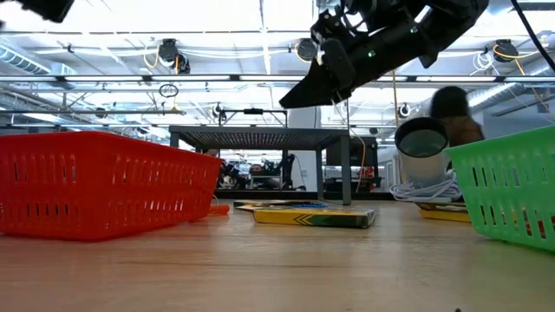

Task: Pick & Place Office Desk Supplies
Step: Put the top orange spring keychain into the blue basket

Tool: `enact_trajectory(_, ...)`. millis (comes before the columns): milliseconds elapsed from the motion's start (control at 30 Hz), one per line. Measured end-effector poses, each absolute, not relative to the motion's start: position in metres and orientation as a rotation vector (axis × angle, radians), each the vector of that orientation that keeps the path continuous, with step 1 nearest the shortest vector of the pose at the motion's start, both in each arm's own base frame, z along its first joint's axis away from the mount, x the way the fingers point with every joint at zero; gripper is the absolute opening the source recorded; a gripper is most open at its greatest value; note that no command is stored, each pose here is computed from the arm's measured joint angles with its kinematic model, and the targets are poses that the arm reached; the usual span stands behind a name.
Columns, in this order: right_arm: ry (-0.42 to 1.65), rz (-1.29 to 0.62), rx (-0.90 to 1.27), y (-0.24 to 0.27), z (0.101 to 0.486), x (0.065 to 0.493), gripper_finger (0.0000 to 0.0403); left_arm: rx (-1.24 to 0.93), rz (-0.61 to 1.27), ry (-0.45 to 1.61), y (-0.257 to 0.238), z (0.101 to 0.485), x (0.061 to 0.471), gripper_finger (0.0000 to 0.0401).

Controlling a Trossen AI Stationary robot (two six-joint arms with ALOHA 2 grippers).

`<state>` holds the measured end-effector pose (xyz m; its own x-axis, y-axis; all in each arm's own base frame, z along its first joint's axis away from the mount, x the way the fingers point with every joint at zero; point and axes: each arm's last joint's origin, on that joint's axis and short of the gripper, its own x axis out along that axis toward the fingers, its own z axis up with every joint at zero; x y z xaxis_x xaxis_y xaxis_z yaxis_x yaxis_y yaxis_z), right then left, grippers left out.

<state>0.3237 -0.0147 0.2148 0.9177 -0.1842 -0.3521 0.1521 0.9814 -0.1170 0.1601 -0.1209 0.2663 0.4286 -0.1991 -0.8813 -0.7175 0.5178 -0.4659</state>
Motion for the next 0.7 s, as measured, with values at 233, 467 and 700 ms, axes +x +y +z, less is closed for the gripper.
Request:
enact_trajectory(233,0.400,-0.172,-0.081,-0.014,0.234,0.306,0.0132,-0.812,0.428,0.944,-0.101,0.273,0.176,0.0214)
enact_trajectory(467,0.395,-0.160,-0.061,-0.008,0.251,0.291,0.0132,-0.569,0.554,0.847,-0.059,0.271,0.199,0.0214)
enact_trajectory(700,0.405,-0.145,-0.070,-0.004,0.248,0.285,0.0132,-0.592,0.521,0.927,-0.011,0.261,0.224,0.0214)
